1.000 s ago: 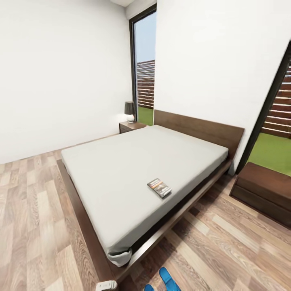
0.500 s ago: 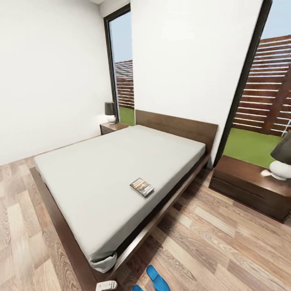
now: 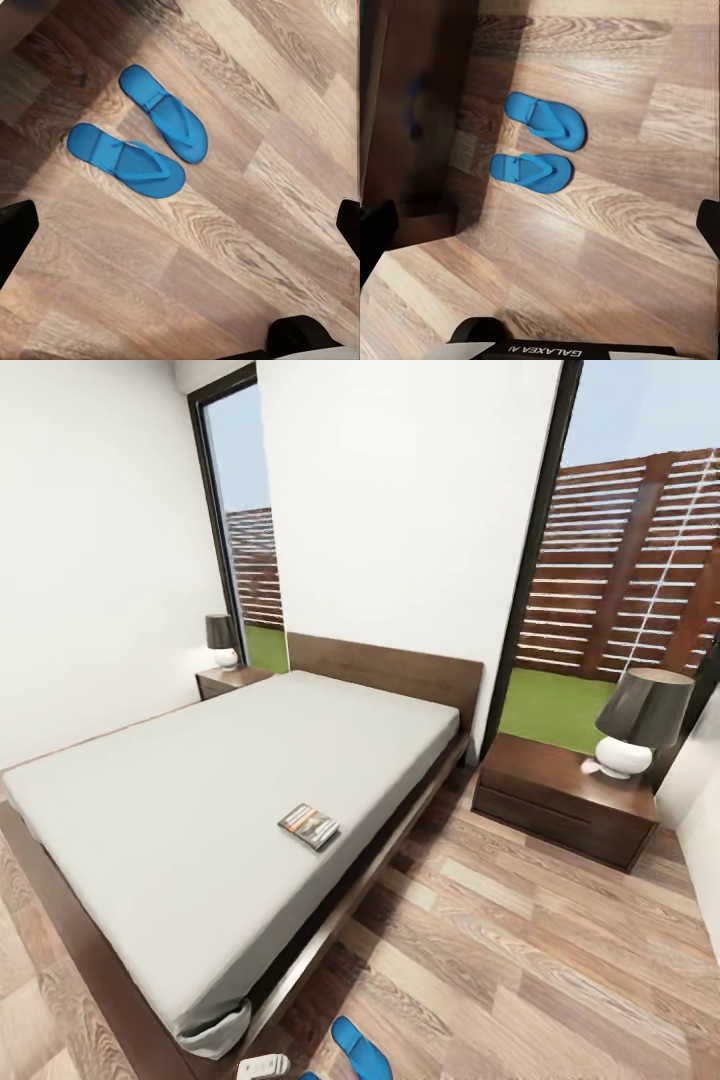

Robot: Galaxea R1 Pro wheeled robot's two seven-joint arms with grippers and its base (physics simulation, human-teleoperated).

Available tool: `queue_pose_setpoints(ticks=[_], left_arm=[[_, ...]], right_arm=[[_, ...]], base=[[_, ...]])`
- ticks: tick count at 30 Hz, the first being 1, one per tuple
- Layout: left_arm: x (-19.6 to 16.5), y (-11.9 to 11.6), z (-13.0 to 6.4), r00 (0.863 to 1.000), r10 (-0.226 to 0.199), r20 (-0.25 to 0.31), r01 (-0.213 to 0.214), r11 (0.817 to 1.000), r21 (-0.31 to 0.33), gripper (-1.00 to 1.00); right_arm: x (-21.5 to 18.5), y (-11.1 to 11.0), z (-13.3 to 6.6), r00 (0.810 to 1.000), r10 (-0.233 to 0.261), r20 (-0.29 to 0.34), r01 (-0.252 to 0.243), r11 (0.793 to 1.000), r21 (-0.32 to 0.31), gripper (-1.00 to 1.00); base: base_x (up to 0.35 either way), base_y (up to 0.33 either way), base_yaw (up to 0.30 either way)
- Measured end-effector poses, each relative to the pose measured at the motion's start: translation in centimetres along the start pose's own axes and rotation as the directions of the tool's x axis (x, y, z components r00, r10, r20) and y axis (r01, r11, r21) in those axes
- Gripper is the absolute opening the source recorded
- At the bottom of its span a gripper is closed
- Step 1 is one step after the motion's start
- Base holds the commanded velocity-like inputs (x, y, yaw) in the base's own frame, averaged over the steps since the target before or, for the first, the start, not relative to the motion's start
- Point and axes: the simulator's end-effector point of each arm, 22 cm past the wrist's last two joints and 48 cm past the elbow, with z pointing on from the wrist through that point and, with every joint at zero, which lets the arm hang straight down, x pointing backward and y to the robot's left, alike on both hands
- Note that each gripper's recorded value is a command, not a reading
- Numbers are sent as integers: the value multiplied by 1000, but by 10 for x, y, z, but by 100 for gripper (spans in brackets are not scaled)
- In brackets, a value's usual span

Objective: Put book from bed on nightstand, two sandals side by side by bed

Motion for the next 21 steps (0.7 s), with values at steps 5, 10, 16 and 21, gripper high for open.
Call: queue_pose_setpoints(ticks=[5, 10, 16, 21], left_arm=[[0, 0, 0, 1000, 1, 0, -1, 1000, 0, 100], [0, -3, 0, 1000, 1, 1, -1, 1000, 4, 100], [-1, -5, 0, 1000, 0, 3, 0, 1000, 6, 100], [-2, -5, 0, 1000, 0, 4, 0, 1000, 6, 100]], right_arm=[[0, 0, 0, 1000, 0, 0, 0, 1000, 0, 100], [-1, 0, 0, 1000, -1, 1, 1, 1000, -1, 100], [-1, 1, 0, 1000, -1, 3, 1, 1000, -2, 100], [-2, 1, 0, 1000, -2, 4, 2, 1000, -3, 100]], base=[[0, 0, -300], [0, 0, -300], [0, 0, -300], [0, 0, -300]])
